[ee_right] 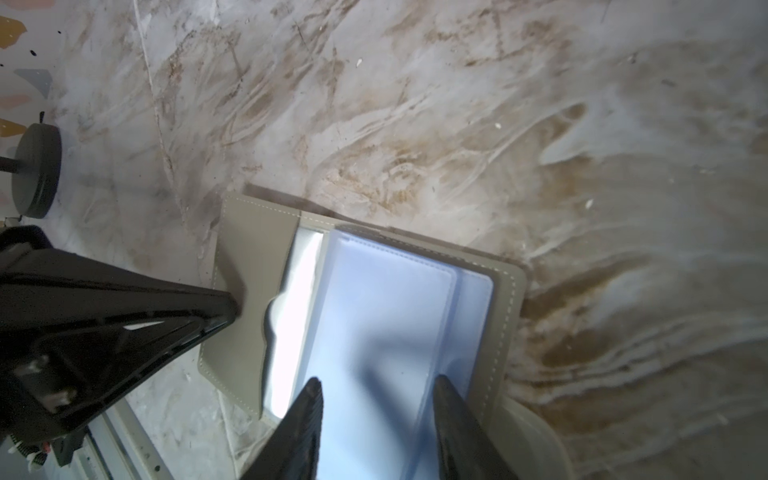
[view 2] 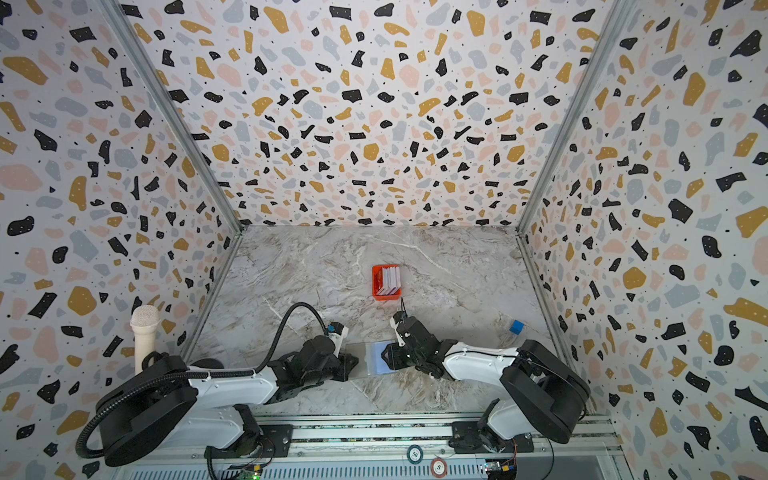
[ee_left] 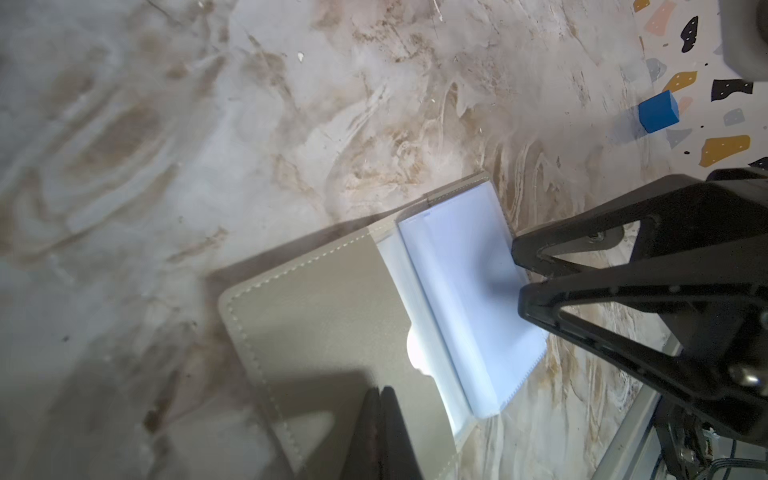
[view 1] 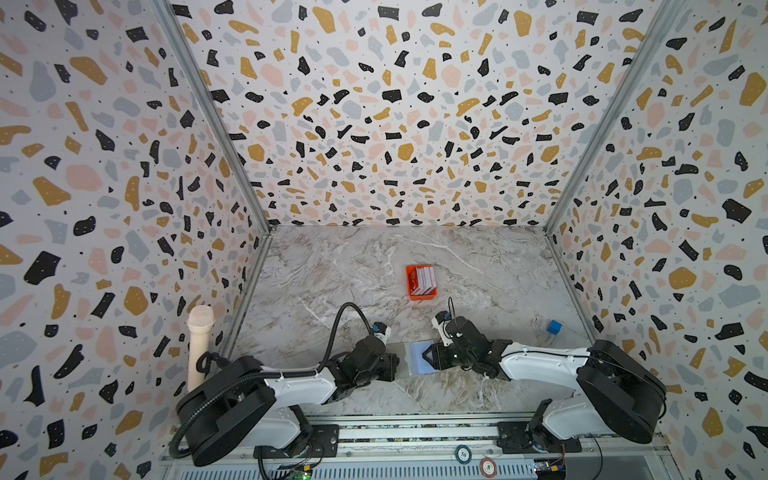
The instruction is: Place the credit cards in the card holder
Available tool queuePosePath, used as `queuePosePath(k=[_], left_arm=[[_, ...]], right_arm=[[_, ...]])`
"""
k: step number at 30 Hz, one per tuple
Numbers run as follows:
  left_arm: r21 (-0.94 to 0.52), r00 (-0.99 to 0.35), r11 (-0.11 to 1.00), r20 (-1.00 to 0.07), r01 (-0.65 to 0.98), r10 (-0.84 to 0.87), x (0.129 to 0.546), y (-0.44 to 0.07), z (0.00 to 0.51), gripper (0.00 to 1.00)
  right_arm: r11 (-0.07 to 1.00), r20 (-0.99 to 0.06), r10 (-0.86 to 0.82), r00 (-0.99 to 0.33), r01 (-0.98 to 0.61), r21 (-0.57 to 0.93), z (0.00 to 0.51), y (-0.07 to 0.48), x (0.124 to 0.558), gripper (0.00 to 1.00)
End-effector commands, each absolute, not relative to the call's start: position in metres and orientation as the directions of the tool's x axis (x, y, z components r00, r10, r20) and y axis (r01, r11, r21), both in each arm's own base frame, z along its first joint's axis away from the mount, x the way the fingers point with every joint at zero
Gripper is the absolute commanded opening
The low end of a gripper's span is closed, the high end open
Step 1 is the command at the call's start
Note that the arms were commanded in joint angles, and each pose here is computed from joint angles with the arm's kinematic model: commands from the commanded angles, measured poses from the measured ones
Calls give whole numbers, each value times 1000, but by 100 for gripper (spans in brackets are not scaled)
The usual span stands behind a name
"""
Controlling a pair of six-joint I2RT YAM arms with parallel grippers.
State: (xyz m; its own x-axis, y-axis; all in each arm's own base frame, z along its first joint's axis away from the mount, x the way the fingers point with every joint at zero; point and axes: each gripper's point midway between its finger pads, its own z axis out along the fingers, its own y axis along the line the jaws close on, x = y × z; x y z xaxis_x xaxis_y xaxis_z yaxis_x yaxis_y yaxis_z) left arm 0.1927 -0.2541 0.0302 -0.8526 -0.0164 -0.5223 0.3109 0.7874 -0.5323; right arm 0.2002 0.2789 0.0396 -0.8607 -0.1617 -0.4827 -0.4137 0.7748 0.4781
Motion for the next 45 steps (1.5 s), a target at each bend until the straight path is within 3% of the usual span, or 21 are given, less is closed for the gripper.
queuePosePath(k=[1, 45], left_arm=[[-541, -836, 768, -548, 342, -14, 197, -263, 40, 0], [-596, -853, 728, -521, 338, -31, 194, -274, 37, 0]], right_arm=[[757, -480, -174, -860, -428, 493, 42, 286, 196, 45], [618, -457, -126, -880, -430, 658, 71, 328, 189, 44]])
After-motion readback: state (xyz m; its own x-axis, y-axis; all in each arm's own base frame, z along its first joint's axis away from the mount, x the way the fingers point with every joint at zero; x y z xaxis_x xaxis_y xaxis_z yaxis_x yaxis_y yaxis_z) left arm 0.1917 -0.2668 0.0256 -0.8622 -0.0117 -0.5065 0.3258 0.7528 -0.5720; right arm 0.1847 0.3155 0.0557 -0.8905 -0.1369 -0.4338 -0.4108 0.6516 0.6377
